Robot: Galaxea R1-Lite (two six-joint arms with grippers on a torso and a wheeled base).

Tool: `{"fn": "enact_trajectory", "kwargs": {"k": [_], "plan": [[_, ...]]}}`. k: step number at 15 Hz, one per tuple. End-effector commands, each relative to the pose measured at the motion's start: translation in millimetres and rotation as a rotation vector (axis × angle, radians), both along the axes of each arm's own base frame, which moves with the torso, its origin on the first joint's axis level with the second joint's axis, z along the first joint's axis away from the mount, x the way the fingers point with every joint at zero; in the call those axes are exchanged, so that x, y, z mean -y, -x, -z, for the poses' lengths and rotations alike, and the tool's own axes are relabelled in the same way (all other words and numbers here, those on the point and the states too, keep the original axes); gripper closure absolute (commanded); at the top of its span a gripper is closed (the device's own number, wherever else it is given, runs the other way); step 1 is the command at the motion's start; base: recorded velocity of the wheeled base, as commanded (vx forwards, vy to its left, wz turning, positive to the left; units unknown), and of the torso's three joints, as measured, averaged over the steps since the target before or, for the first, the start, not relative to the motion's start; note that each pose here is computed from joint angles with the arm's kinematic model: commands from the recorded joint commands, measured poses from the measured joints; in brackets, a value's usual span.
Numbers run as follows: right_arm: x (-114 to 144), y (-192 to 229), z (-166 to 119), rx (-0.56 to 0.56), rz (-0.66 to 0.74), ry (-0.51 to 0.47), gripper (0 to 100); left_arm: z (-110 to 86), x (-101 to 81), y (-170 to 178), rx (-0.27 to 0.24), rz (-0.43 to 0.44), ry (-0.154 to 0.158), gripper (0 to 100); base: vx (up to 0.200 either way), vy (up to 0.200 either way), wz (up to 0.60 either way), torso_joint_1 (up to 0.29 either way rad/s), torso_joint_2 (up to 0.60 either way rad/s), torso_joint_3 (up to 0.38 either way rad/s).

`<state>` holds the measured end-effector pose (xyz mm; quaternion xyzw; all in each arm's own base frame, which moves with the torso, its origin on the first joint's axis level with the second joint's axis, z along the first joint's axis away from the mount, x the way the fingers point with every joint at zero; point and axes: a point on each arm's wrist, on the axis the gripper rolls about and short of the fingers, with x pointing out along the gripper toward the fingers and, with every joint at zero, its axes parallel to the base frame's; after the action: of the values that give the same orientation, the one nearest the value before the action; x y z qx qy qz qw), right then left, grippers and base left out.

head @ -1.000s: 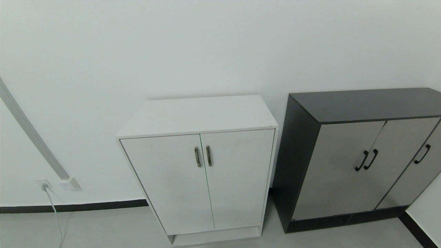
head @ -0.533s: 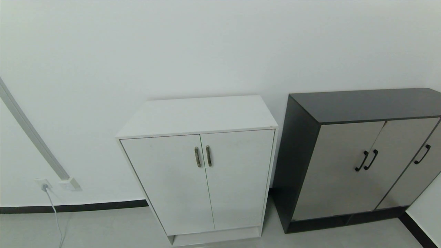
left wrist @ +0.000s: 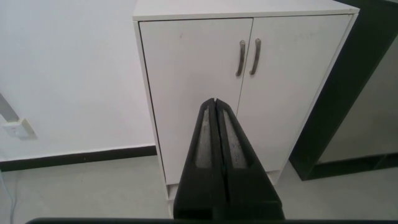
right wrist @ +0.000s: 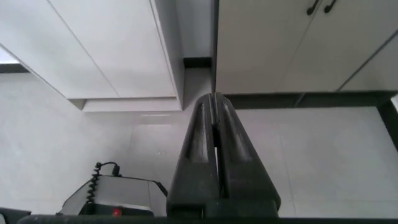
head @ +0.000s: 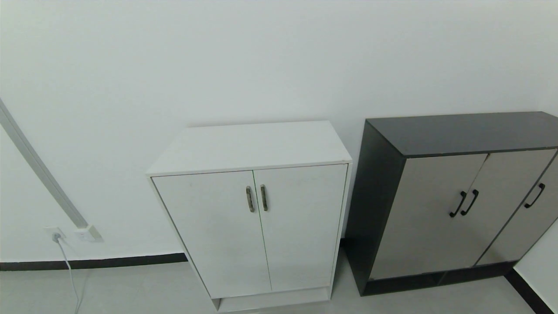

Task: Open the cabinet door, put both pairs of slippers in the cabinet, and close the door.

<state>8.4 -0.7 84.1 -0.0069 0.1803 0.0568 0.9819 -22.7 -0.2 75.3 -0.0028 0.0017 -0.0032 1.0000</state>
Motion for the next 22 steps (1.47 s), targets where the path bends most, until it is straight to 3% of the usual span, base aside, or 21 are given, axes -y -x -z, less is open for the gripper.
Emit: {"fn": "enact_trajectory", "kwargs": {"k": [1, 3, 6, 7, 9, 12, 14, 17, 20, 22], "plan": [[1, 3, -1, 0.043, -0.039, 0.006, 100, 0.0, 0.0, 0, 0.0, 0.0, 0.001, 100, 0.0, 0.0, 0.0, 0.0, 0.0, 0.0], [2, 8, -1, 0.119, -0.145, 0.085, 100, 0.0, 0.0, 0, 0.0, 0.0, 0.001, 100, 0.0, 0.0, 0.0, 0.0, 0.0, 0.0], [1, 5, -2, 0.099, -0.177, 0.103, 100, 0.0, 0.0, 0, 0.0, 0.0, 0.001, 100, 0.0, 0.0, 0.0, 0.0, 0.0, 0.0], [2, 5, -2, 0.097, -0.135, 0.114, 100, 0.0, 0.0, 0, 0.0, 0.0, 0.001, 100, 0.0, 0.0, 0.0, 0.0, 0.0, 0.0], [4, 6, -2, 0.102, 0.075, 0.127, 100, 0.0, 0.0, 0, 0.0, 0.0, 0.001, 100, 0.0, 0.0, 0.0, 0.0, 0.0, 0.0], [5, 20, -1, 0.231, 0.306, 0.109, 100, 0.0, 0.0, 0, 0.0, 0.0, 0.001, 100, 0.0, 0.0, 0.0, 0.0, 0.0, 0.0], [3, 28, 2, 0.338, 0.213, 0.039, 100, 0.0, 0.0, 0, 0.0, 0.0, 0.001, 100, 0.0, 0.0, 0.0, 0.0, 0.0, 0.0], [1, 29, 4, 0.344, 0.155, -0.055, 100, 0.0, 0.0, 0, 0.0, 0.0, 0.001, 100, 0.0, 0.0, 0.0, 0.0, 0.0, 0.0], [-2, 31, 9, 0.364, 0.024, 0.026, 100, 0.0, 0.0, 0, 0.0, 0.0, 0.001, 100, 0.0, 0.0, 0.0, 0.0, 0.0, 0.0], [-2, 31, 9, 0.36, 0.03, 0.003, 100, 0.0, 0.0, 0, 0.0, 0.0, 0.001, 100, 0.0, 0.0, 0.0, 0.0, 0.0, 0.0]]}}
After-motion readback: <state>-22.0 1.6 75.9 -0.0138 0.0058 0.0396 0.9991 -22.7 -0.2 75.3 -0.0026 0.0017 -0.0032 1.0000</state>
